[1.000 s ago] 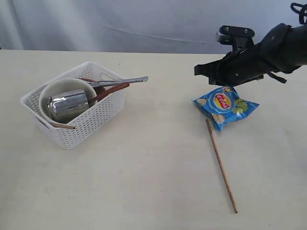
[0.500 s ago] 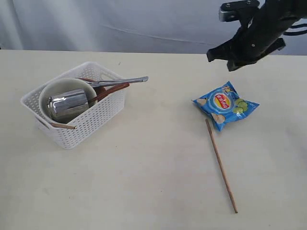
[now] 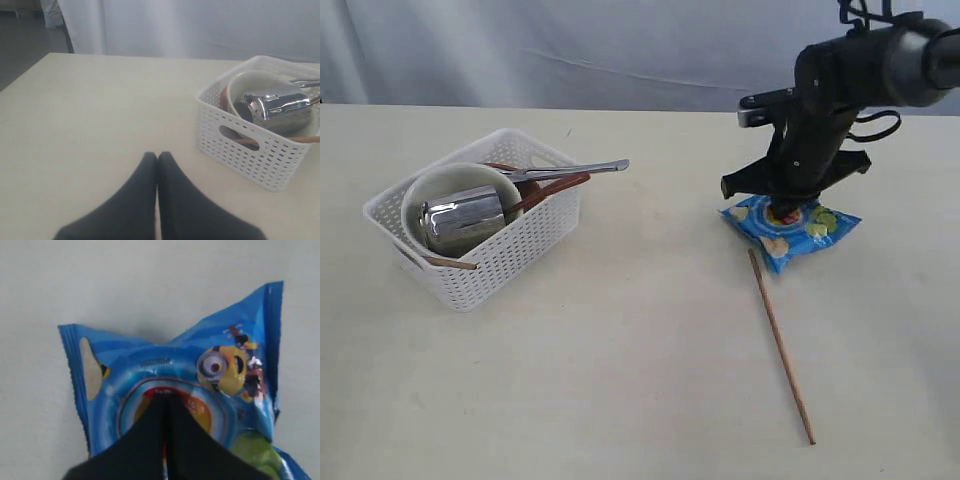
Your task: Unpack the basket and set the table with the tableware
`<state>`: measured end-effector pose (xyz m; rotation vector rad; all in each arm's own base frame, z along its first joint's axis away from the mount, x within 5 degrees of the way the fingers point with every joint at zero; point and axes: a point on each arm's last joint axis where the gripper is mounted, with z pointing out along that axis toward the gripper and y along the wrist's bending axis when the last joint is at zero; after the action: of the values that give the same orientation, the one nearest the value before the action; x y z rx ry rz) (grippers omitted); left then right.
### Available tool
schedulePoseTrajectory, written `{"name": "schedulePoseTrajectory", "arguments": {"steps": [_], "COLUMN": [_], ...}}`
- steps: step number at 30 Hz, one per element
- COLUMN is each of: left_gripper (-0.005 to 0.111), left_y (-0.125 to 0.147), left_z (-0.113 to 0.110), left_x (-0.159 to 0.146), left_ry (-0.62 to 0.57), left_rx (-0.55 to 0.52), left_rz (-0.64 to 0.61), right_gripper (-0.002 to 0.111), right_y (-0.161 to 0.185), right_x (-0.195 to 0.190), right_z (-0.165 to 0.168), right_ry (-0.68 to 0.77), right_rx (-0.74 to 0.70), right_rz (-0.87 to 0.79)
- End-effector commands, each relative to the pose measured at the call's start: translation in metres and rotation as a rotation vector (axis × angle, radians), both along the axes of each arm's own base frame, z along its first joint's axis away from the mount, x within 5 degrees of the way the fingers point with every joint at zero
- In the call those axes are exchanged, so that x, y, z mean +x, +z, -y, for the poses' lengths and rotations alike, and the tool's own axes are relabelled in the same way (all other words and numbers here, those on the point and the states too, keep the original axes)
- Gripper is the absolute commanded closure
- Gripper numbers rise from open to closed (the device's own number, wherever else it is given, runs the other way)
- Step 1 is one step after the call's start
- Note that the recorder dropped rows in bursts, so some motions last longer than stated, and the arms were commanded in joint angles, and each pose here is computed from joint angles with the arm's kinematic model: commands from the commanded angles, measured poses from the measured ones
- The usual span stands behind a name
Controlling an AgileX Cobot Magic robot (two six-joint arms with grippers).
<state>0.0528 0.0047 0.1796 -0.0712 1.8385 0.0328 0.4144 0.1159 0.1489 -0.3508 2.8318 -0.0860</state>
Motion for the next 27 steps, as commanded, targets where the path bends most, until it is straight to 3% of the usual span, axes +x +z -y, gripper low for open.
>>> {"name": "schedulePoseTrajectory", "arguments": {"steps": [1,6,10,15,20,24,27], "left_gripper": [0.107,0.107,0.107,0.107,0.107,0.107,0.107], "left_y": [0.002,0.002,0.002,0.002,0.002,0.002,0.002], "left_z": [0.001,0.001,0.001,0.001,0.001,0.001,0.001], "left_x": [0.000,0.000,0.000,0.000,0.000,0.000,0.000], "left_ry": [-0.008,-0.008,-0.008,-0.008,-0.008,-0.008,-0.008], "left_rx": [-0.004,-0.004,-0.004,-0.004,-0.004,-0.004,-0.004], "left_rz": [0.009,0.009,0.009,0.009,0.009,0.009,0.009], "right_gripper": [0.109,0.109,0.109,0.108,0.106,0.050,0.043], "right_y": [0.002,0.072,0.118,0.110,0.095,0.081,0.073], "right_x": [0.002,-0.010,-0.036,-0.060,-0.055,-0.048,-0.043], "right_z": [0.000,-0.003,-0.046,-0.120,-0.141,-0.145,-0.147], "right_ry": [-0.011,0.018,0.206,0.437,0.400,0.281,0.156], "right_rx": [0.003,0.072,0.190,0.272,0.374,0.456,0.520], "right_rz": [0.016,0.164,0.264,0.324,0.369,0.336,0.324]}}
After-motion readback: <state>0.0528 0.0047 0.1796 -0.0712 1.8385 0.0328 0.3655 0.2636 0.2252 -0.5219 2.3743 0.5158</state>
